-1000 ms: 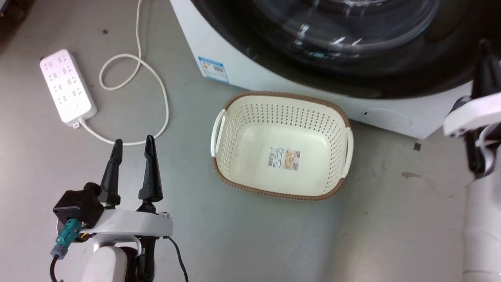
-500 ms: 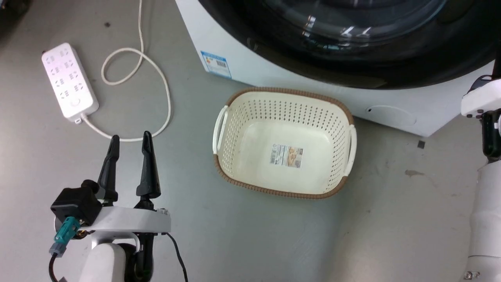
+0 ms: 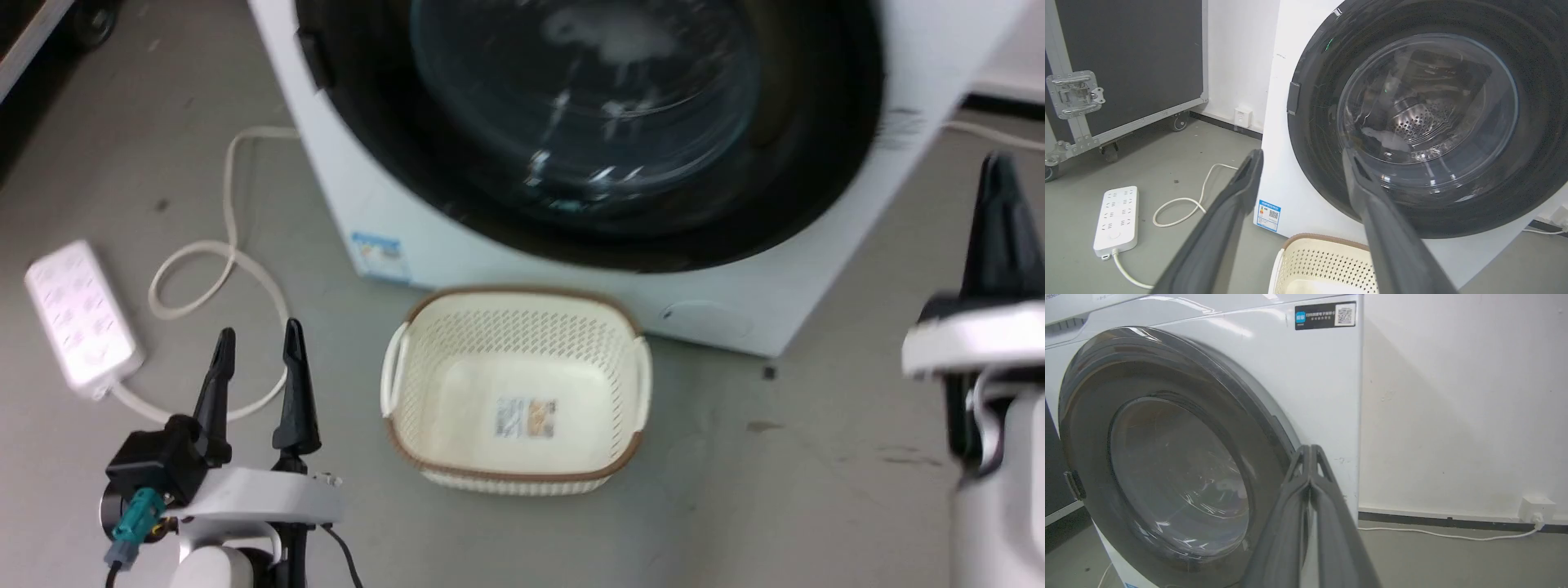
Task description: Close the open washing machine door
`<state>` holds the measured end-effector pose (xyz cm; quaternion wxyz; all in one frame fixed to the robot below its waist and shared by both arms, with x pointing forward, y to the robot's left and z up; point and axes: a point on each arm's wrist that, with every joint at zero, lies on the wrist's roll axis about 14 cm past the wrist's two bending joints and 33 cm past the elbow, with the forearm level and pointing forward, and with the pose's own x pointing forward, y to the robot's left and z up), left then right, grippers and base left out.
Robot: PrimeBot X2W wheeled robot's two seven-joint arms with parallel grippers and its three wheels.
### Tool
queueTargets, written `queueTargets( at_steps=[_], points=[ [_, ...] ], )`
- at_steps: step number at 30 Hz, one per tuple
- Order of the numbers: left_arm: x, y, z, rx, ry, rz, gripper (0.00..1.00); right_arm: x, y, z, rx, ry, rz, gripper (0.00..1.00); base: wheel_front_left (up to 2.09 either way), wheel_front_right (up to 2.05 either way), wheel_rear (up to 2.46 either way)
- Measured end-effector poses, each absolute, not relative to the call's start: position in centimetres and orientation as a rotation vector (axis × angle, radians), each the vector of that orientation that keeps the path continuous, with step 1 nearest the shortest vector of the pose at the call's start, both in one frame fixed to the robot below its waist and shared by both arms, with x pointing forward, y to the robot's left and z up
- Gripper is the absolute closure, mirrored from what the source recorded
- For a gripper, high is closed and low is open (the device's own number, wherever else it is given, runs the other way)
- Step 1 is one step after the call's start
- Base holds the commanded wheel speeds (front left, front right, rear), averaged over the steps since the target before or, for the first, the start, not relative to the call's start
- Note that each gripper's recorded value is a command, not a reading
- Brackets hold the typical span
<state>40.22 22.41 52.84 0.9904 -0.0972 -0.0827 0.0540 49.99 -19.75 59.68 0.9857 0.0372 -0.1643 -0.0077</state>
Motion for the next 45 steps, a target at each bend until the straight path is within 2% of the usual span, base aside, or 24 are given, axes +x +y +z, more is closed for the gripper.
queueTargets(
  at_steps=[1,2,6,7,8,12,17,24,25,26,27,45],
  points=[
    [40.2,21.5,53.5,-0.197,-0.182,0.082,0.00,47.8,-20.3,60.0,0.064,-0.344,-0.018,1.00,0.00,0.00,0.00],
    [40.2,21.5,53.5,-0.197,-0.182,0.082,0.00,47.8,-20.3,60.0,0.064,-0.344,-0.018,1.00,0.00,0.00,0.00],
    [40.0,19.3,54.4,-0.192,-0.202,0.017,0.00,42.7,-21.3,58.7,0.048,-0.310,-0.027,1.00,0.00,0.00,0.00],
    [40.0,19.3,54.4,-0.192,-0.202,0.017,0.00,42.7,-21.3,58.7,0.048,-0.310,-0.027,1.00,0.00,0.00,0.00],
    [39.9,18.5,54.7,-0.192,-0.205,-0.006,0.00,40.9,-21.5,57.8,0.047,-0.288,-0.032,1.00,0.00,0.00,0.00],
    [39.7,17.0,54.8,-0.188,-0.198,-0.047,0.00,38.1,-21.9,55.9,0.051,-0.231,-0.045,1.00,0.00,0.00,0.00],
    [39.8,15.9,54.6,-0.168,-0.169,-0.084,0.00,36.2,-21.8,53.9,0.069,-0.166,-0.046,1.00,0.00,0.00,0.00],
    [39.5,15.7,54.2,-0.142,-0.146,-0.098,0.00,35.3,-20.1,51.5,0.074,-0.072,0.000,1.00,0.00,0.00,0.00],
    [39.4,15.6,54.2,-0.141,-0.143,-0.101,0.00,35.1,-19.5,51.0,0.075,-0.047,0.016,0.87,0.00,0.00,0.00],
    [39.4,15.6,54.1,-0.139,-0.137,-0.102,0.00,35.0,-19.4,50.9,0.076,-0.041,0.019,0.33,0.00,0.00,0.00],
    [39.4,15.6,54.0,-0.138,-0.133,-0.103,0.00,34.9,-19.4,50.8,0.076,-0.038,0.020,0.00,0.00,0.00,0.00],
    [39.3,15.7,52.3,-0.157,-0.039,-0.106,0.00,35.0,-18.8,51.2,0.083,-0.047,0.039,0.00,0.00,0.00,0.00]
  ],
)
